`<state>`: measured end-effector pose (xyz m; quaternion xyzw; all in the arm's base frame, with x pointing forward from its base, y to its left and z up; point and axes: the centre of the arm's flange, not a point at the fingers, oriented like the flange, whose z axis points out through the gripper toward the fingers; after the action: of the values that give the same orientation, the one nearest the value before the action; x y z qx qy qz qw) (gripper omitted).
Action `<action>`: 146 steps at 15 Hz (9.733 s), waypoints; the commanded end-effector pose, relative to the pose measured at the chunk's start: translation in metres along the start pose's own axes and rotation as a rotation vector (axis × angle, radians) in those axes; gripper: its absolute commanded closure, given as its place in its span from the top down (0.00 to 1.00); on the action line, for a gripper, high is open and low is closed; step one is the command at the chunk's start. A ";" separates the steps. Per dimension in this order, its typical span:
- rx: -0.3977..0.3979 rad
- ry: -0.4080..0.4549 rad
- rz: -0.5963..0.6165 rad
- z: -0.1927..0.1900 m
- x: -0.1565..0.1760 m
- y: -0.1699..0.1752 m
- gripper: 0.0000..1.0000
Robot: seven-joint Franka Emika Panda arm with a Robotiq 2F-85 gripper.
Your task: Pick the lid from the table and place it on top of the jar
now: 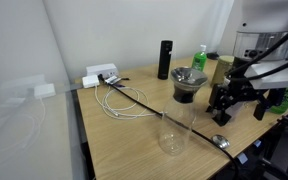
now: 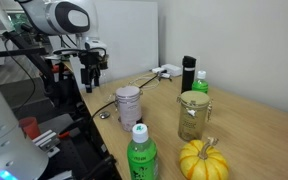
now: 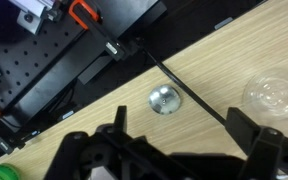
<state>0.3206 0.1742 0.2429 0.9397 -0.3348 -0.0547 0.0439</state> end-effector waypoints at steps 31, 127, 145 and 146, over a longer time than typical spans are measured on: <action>0.035 -0.059 0.328 0.077 0.026 -0.001 1.00; 0.135 -0.048 0.456 0.095 0.035 0.012 0.02; 0.177 0.092 0.399 -0.037 0.094 -0.002 0.02; 0.174 0.096 0.391 -0.045 0.095 -0.005 0.02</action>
<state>0.3960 0.1161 0.2618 0.8545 -0.5178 0.0297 -0.0272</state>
